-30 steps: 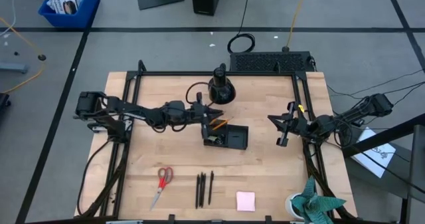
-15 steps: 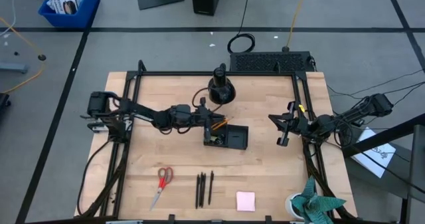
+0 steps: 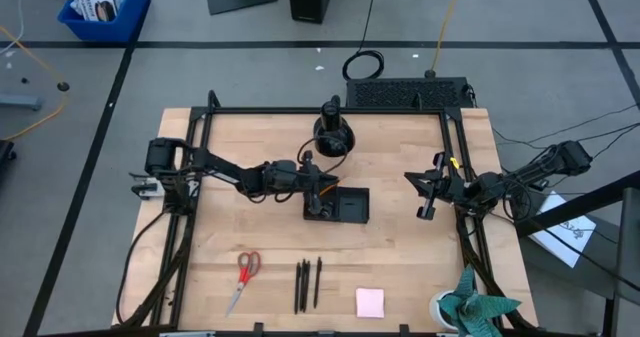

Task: Pick and place office supplies into organizer
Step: Put the yellow pencil into the black desk organizer, then put the orange scissors into the black desk organizer

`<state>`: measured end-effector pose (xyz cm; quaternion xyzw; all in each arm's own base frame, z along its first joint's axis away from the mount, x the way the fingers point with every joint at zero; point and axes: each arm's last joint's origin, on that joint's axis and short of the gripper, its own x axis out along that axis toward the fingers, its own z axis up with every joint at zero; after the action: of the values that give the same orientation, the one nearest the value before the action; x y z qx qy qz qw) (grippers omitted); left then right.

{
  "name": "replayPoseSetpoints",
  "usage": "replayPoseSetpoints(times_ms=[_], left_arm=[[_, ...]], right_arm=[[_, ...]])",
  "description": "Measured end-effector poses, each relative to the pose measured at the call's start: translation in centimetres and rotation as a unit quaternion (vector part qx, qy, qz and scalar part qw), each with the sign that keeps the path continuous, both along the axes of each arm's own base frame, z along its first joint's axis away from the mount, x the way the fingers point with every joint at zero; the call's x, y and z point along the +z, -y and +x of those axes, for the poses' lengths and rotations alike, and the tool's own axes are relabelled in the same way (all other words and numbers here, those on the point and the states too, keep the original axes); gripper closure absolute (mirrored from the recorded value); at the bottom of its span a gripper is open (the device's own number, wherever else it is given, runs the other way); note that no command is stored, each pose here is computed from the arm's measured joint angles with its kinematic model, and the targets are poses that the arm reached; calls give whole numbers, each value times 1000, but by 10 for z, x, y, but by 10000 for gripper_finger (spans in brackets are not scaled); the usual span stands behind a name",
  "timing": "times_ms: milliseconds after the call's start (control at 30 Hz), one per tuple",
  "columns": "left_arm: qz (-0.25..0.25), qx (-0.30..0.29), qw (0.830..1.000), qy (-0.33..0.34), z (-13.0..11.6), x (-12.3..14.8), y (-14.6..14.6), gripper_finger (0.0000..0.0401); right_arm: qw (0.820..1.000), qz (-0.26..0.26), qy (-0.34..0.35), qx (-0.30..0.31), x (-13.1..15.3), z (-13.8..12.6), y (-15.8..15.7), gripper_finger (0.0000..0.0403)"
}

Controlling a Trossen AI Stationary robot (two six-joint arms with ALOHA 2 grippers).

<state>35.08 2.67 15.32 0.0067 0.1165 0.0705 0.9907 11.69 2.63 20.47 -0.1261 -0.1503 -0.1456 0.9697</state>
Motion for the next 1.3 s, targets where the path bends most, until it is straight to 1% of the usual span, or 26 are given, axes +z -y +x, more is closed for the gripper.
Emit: replayPoseSetpoints(times_ms=[300, 433, 533, 600, 700, 900, 1000, 1067, 1167, 1233, 1300], left_arm=[[-10, 5, 1000, 5, 0, 1, 0, 375], [-28, 8, 1000, 10, 2, 2, 1, 375], [-32, 9, 999, 16, 3, 5, 1, 370], [-33, 8, 999, 17, 4, 6, 1, 358], [-33, 6, 999, 23, 6, 11, 3, 325], [-32, 6, 999, -7, 8, 14, 3, 251], [-34, 12, 999, -14, 12, 20, 2, 227], [-34, 12, 999, -33, 14, 28, 4, 220], [-23, 27, 997, -66, 18, 51, 12, 222], [-8, 49, 994, -96, 21, 71, 22, 230], [4, 80, 987, -139, 21, 91, 37, 240]], right_arm=[[1000, 1, 0, 1, 0, 0, 0, 394], [1000, 1, 0, 1, 0, 0, 0, 394], [1000, 1, 0, 1, 0, 0, 0, 394], [1000, 1, 0, 1, 0, 0, 0, 394], [1000, 1, 0, 1, 0, 0, 0, 394], [1000, 1, 0, 1, 0, 0, 0, 394], [1000, 1, 0, 1, 0, 0, 0, 394], [1000, 1, 0, 1, 0, 0, 0, 394], [1000, 1, 0, 1, 0, 0, 0, 394], [1000, 1, 1, 1, 0, 0, 0, 394], [1000, 1, 0, 2, 0, 0, 0, 394]])
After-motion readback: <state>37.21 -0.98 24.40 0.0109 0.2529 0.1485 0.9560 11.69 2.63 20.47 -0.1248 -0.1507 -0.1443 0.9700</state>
